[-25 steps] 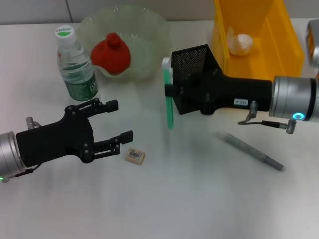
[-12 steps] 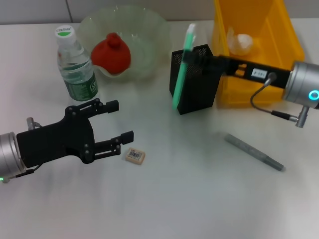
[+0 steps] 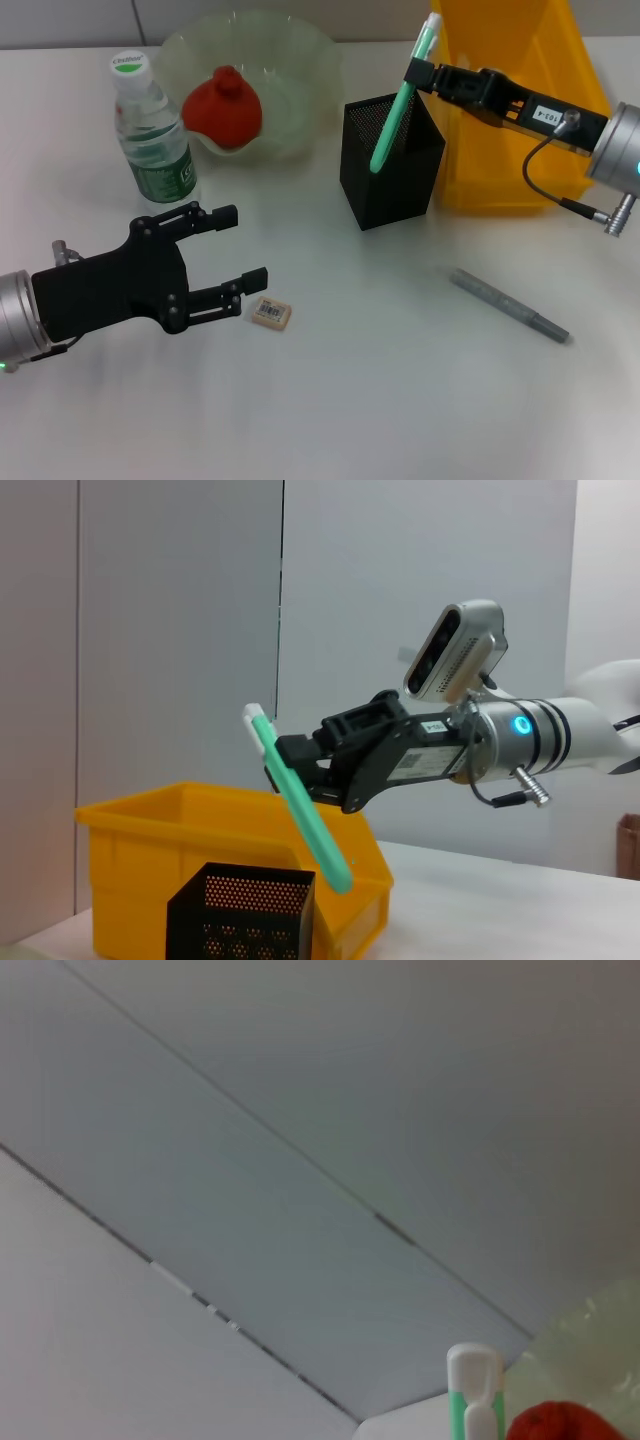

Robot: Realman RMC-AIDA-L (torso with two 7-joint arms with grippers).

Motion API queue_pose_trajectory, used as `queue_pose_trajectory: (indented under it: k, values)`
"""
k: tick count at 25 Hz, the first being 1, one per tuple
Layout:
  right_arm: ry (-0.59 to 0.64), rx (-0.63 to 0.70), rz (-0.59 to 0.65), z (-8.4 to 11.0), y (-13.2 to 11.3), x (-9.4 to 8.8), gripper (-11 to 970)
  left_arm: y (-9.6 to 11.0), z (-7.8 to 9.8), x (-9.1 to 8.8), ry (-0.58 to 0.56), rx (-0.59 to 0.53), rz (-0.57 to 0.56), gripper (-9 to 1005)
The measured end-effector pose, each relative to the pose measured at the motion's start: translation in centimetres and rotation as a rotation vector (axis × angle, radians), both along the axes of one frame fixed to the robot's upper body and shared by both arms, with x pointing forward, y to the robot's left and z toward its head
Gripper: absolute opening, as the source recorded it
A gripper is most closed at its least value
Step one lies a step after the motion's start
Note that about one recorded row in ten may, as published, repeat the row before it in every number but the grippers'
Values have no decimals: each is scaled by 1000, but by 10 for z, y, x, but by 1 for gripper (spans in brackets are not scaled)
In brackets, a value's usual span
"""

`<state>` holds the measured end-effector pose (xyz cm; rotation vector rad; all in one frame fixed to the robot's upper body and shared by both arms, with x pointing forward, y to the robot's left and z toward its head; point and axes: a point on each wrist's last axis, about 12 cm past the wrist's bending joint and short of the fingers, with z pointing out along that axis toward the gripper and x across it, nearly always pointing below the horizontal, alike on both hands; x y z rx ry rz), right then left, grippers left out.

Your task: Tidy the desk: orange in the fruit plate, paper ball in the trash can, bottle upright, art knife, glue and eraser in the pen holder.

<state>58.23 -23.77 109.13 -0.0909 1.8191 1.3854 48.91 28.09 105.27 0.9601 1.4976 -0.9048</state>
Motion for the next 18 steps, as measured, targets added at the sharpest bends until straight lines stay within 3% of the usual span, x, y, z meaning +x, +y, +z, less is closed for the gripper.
queue_pose_trajectory:
  k: [18]
  values:
    - [37,-38,-102,-1,-4,16,197,2,0,-2,-2,-8,11,782]
